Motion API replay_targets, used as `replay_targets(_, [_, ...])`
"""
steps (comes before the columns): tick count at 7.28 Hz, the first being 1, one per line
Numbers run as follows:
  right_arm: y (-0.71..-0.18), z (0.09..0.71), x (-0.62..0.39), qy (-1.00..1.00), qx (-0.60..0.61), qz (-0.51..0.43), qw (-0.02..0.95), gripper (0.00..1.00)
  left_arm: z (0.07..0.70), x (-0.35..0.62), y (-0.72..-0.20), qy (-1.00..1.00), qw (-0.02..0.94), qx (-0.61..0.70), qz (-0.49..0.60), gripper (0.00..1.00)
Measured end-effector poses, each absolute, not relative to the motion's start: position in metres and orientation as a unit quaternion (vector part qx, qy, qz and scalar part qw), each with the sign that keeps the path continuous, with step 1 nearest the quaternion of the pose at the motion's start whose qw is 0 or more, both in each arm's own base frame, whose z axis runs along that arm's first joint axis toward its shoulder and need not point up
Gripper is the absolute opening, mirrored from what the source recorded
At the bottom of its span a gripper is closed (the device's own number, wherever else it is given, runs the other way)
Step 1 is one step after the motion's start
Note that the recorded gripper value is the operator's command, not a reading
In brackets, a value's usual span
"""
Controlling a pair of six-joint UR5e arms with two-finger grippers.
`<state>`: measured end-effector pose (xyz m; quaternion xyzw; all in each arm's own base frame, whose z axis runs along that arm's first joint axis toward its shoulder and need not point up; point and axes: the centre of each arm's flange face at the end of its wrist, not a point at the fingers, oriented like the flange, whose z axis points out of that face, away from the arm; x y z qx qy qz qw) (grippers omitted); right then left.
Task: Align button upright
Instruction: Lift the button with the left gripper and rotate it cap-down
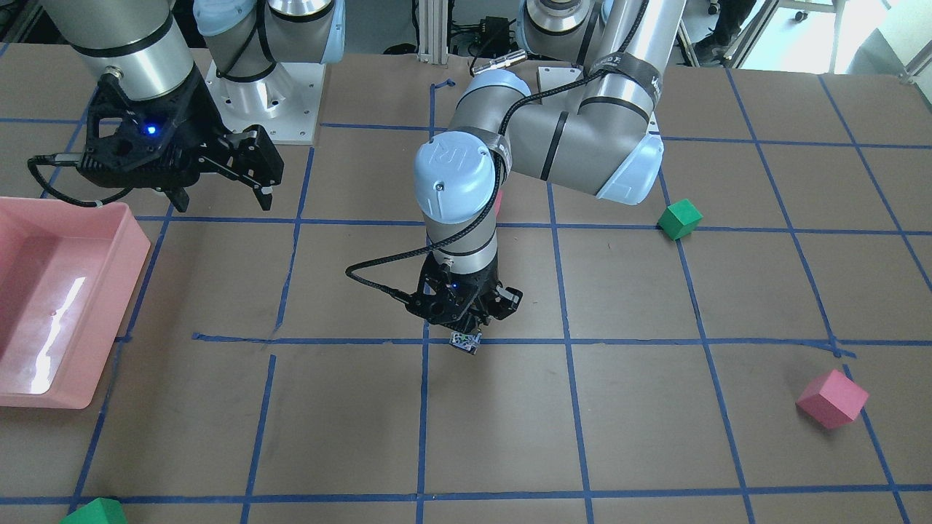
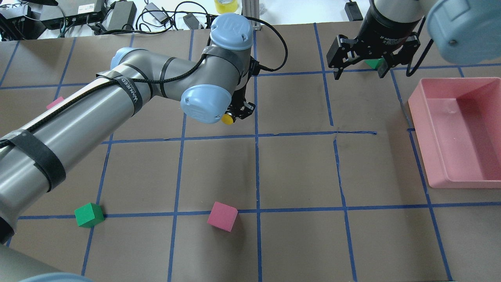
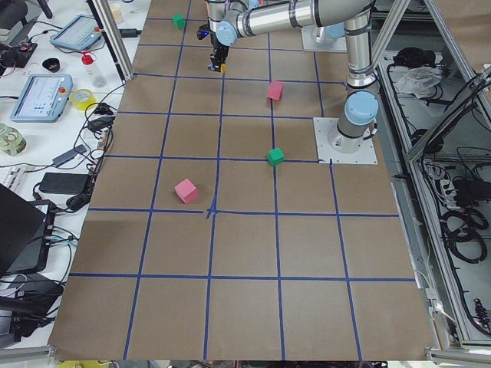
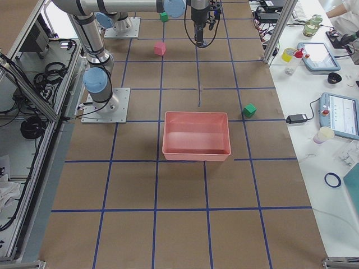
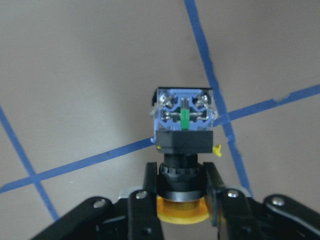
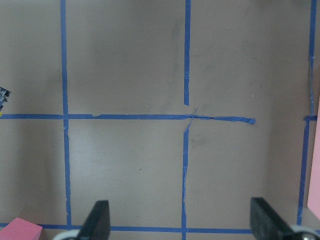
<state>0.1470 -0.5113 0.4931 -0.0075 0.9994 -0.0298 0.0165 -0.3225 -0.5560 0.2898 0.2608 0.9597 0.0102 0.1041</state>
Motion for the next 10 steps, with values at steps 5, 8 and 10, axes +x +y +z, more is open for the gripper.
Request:
replay_targets(5, [-0.511, 0.493, 0.146, 0.999, -0.007, -0.029, 0.016, 1.00, 0.303, -0.309, -0.560, 0.874, 0.162, 0.440, 0.127, 0.00])
replay_targets(8, [-0.511, 0.493, 0.146, 0.999, -0.007, -0.029, 0.016, 1.00, 0.319, -0.304, -0.559, 0.843, 0.164, 0.455, 0.233, 0.00])
replay_targets(10, [-0.511, 0.493, 0.146, 0.999, -0.007, -0.029, 0.016, 1.00, 0.292, -0.297, -0.564, 0.805, 0.196, 0.480, 0.290, 0.00])
